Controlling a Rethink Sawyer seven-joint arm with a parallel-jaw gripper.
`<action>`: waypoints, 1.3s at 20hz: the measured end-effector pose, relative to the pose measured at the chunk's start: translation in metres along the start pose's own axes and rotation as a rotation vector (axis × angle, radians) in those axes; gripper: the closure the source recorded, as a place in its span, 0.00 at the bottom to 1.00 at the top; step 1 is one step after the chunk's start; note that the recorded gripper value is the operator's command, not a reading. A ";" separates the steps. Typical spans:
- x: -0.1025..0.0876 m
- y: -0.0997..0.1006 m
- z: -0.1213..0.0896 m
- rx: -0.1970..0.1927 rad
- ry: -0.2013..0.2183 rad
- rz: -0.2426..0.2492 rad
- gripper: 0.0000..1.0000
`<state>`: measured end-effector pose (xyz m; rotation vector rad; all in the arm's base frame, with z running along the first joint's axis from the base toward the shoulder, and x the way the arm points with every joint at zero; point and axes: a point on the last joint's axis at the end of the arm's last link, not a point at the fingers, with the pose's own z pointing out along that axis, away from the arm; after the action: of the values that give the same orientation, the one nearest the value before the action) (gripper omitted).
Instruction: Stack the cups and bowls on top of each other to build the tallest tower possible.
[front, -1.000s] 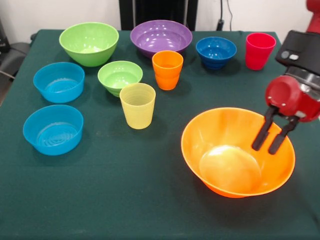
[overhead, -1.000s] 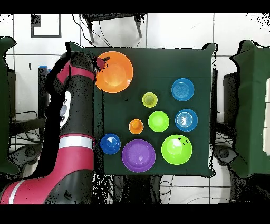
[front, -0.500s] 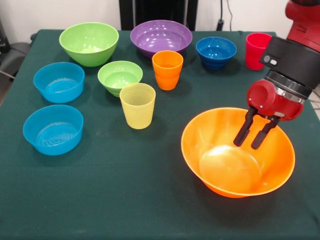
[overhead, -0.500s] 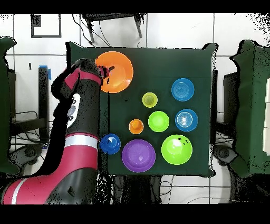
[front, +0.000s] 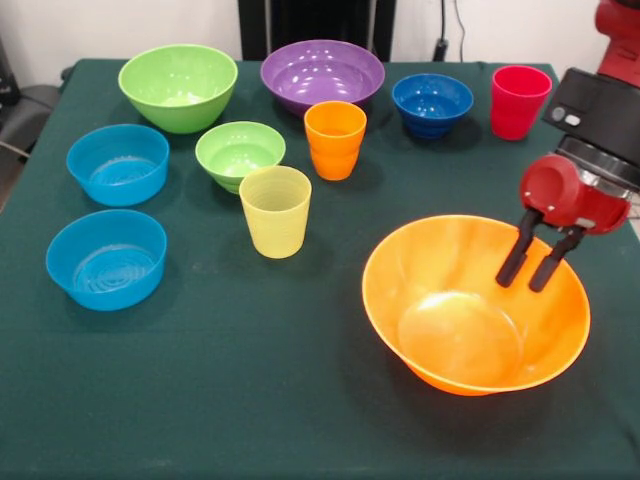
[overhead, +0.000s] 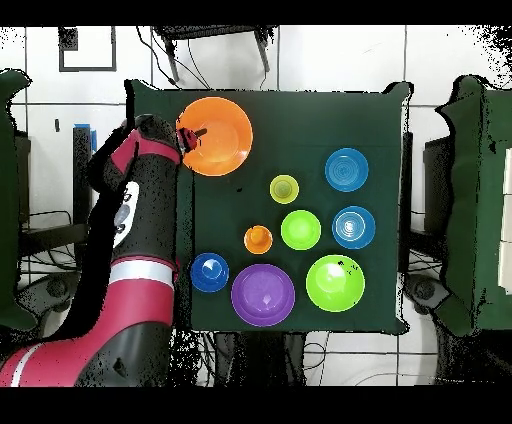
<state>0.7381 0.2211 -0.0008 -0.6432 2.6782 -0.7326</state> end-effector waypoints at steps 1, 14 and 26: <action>-0.001 0.003 -0.002 -0.002 -0.002 -0.001 0.00; -0.010 0.027 -0.026 -0.013 -0.006 0.000 0.00; -0.013 0.026 -0.032 -0.016 -0.003 0.024 0.00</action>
<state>0.7282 0.2610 0.0137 -0.6150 2.6870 -0.7043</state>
